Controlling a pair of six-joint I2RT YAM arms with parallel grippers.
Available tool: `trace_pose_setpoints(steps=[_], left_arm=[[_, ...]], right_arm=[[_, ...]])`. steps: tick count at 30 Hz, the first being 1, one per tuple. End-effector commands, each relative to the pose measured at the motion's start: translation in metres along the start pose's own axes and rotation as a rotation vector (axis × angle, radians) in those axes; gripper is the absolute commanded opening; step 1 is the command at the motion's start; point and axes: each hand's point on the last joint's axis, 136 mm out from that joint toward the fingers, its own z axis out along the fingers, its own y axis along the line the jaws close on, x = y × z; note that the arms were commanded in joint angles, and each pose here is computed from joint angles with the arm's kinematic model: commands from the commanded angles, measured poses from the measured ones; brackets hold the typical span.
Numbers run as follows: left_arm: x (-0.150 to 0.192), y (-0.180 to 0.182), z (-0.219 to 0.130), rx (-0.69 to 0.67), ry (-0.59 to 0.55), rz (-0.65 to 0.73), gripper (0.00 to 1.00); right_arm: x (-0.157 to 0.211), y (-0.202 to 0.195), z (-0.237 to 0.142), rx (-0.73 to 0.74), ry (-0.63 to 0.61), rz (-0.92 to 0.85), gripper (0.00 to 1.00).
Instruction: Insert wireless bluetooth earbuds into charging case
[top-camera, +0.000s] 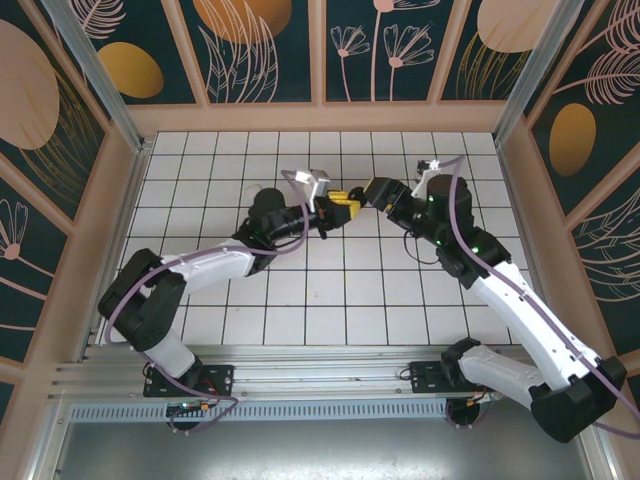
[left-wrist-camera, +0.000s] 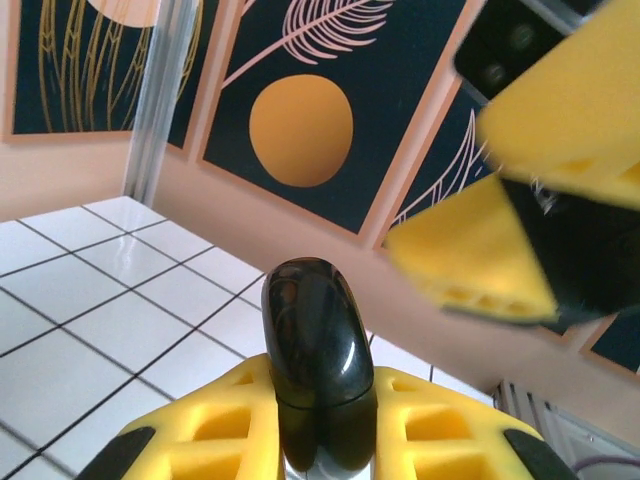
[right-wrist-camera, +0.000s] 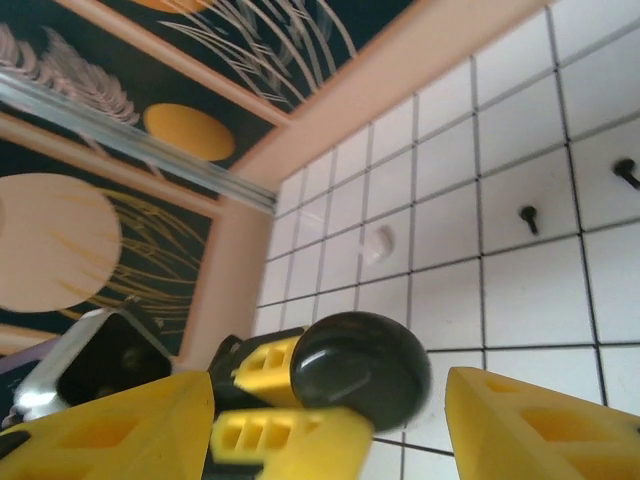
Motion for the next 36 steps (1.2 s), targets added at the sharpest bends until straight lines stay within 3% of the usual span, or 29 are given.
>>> trace_pose_setpoints(steps=[1,7,16,26,30,36], left_arm=[[-0.012,-0.003,-0.030,0.033,0.060,0.058,0.08],[-0.023,-0.013,-0.064,0.027,0.154,0.159,0.04],[-0.039,-0.035,-0.087,0.088,0.153,0.144,0.02],[-0.041,-0.060,-0.091,0.217,0.160,0.145,0.01],[-0.036,-0.062,-0.094,0.227,0.166,0.175,0.00],[-0.028,-0.059,-0.098,0.203,0.167,0.227,0.01]], right_arm=[[-0.016,0.041,-0.016,-0.141,-0.029,-0.191,0.60],[0.013,0.056,0.000,-0.194,0.127,-0.396,0.59],[0.059,0.074,0.023,-0.334,0.294,-0.462,0.59],[0.055,0.067,0.048,-0.255,0.290,-0.455,0.57],[0.045,0.067,0.053,-0.231,0.263,-0.433,0.56],[0.052,0.060,0.066,-0.201,0.316,-0.391,0.56]])
